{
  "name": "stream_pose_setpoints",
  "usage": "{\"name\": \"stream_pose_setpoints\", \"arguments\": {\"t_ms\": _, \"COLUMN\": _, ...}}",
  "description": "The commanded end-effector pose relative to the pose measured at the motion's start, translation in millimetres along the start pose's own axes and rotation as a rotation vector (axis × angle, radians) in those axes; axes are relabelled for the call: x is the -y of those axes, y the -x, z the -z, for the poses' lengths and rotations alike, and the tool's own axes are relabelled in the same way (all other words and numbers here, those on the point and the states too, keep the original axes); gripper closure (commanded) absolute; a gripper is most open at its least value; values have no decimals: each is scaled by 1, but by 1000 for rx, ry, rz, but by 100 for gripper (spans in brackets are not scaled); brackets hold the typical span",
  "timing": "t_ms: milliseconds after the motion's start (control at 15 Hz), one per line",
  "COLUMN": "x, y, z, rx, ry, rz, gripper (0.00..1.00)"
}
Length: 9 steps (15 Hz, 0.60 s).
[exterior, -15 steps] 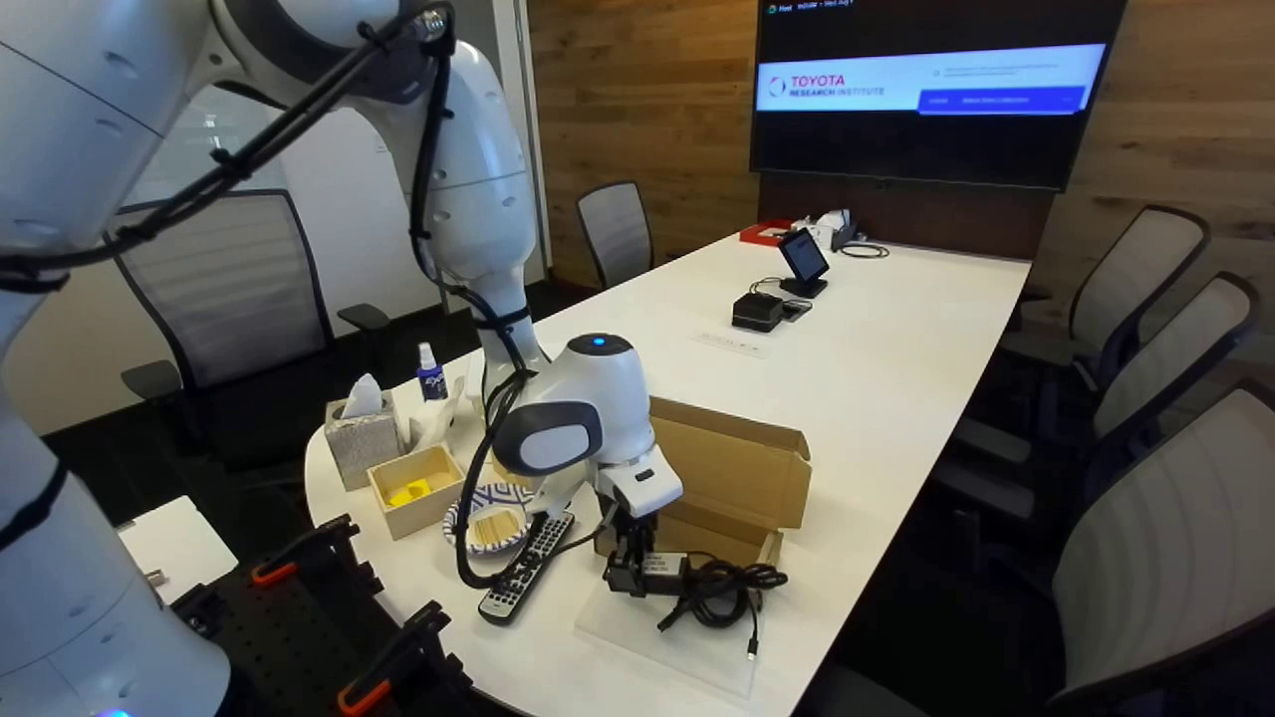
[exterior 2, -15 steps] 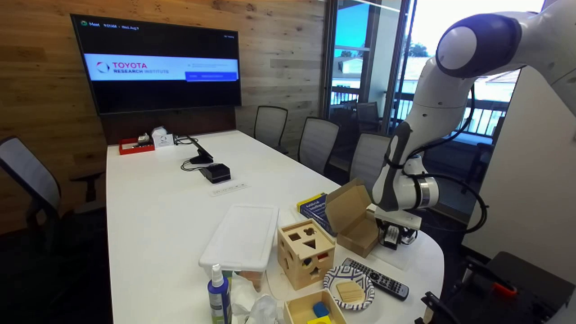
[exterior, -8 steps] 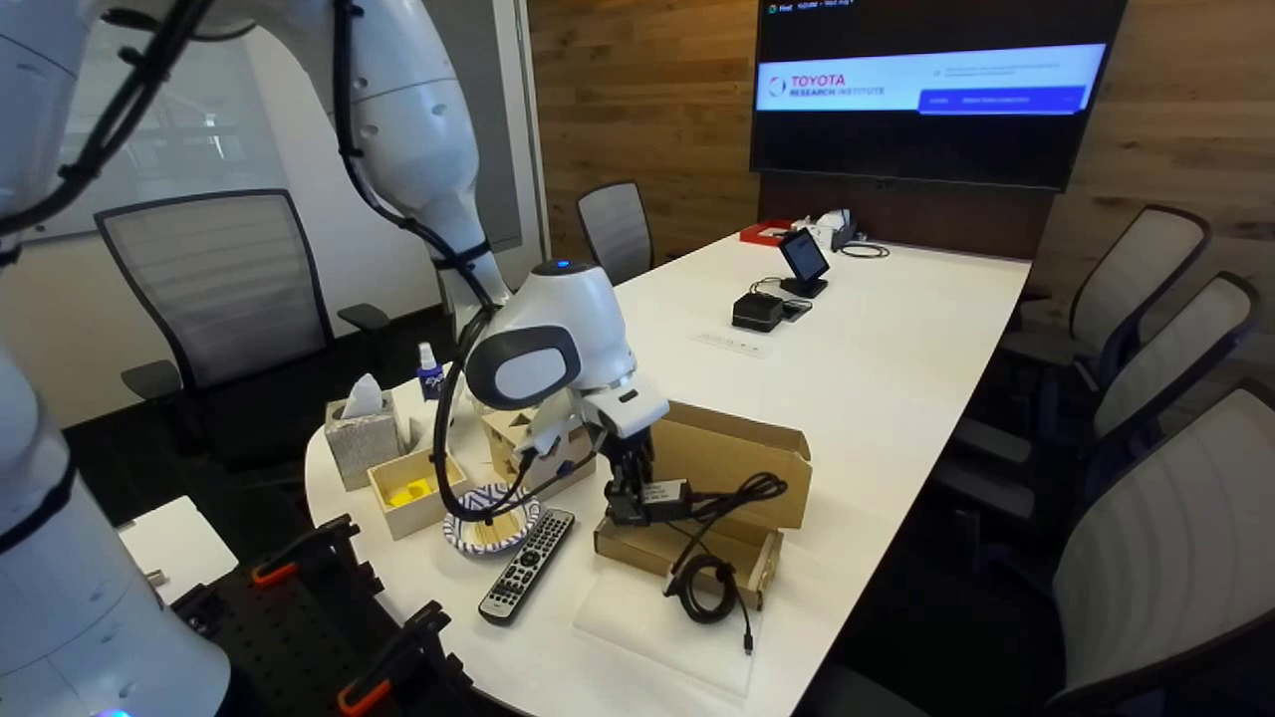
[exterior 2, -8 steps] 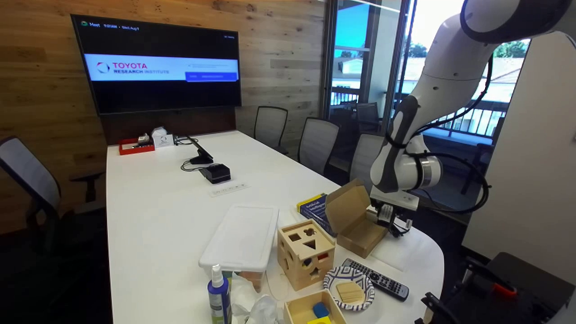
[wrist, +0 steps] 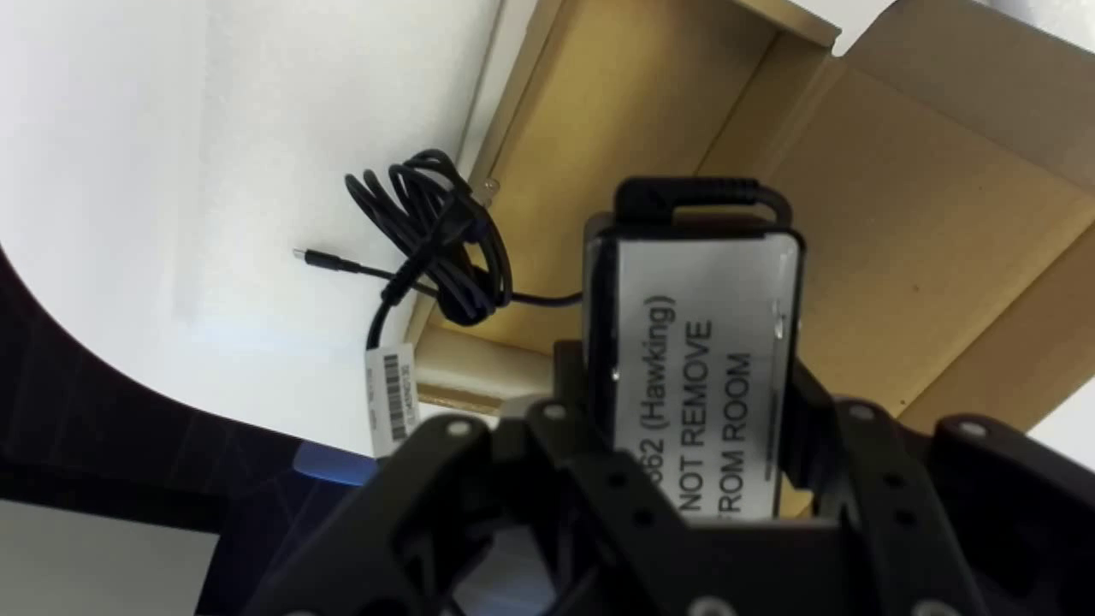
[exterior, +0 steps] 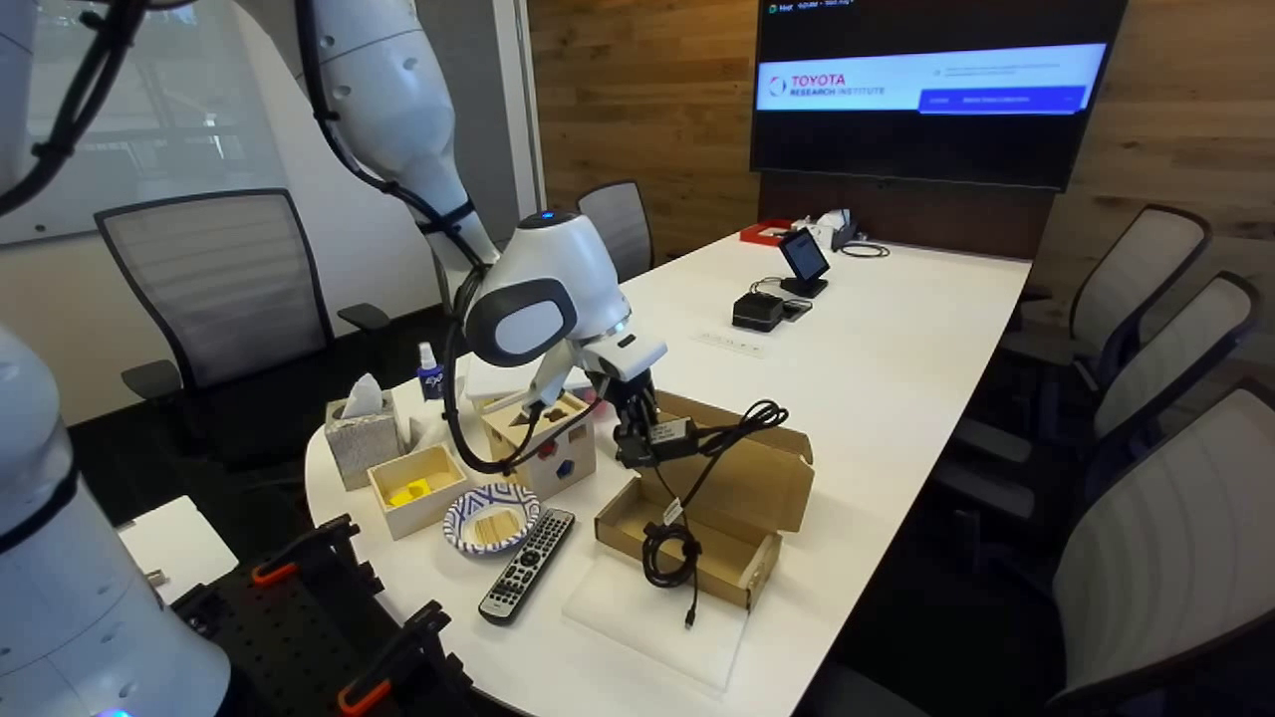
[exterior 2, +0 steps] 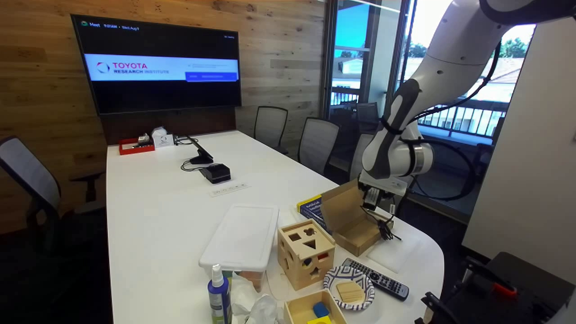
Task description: Put the power pack inside the box
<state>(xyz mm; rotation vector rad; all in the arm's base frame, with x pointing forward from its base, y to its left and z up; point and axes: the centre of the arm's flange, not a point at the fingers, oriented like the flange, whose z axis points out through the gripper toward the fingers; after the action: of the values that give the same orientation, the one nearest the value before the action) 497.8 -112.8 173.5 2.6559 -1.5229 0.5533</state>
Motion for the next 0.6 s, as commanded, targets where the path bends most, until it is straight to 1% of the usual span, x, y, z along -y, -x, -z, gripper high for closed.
{"name": "stream_pose_setpoints", "arguments": {"t_ms": 0, "x": 10, "y": -8, "z": 4, "rx": -61, "ry": -56, "rz": -16, "gripper": 74}}
{"name": "stream_pose_setpoints", "arguments": {"t_ms": 267, "x": 16, "y": -12, "z": 24, "rx": -138, "ry": -90, "rz": -8, "gripper": 74}}
{"name": "stream_pose_setpoints", "arguments": {"t_ms": 533, "x": 20, "y": -18, "z": 44, "rx": -215, "ry": -108, "rz": 0, "gripper": 74}}
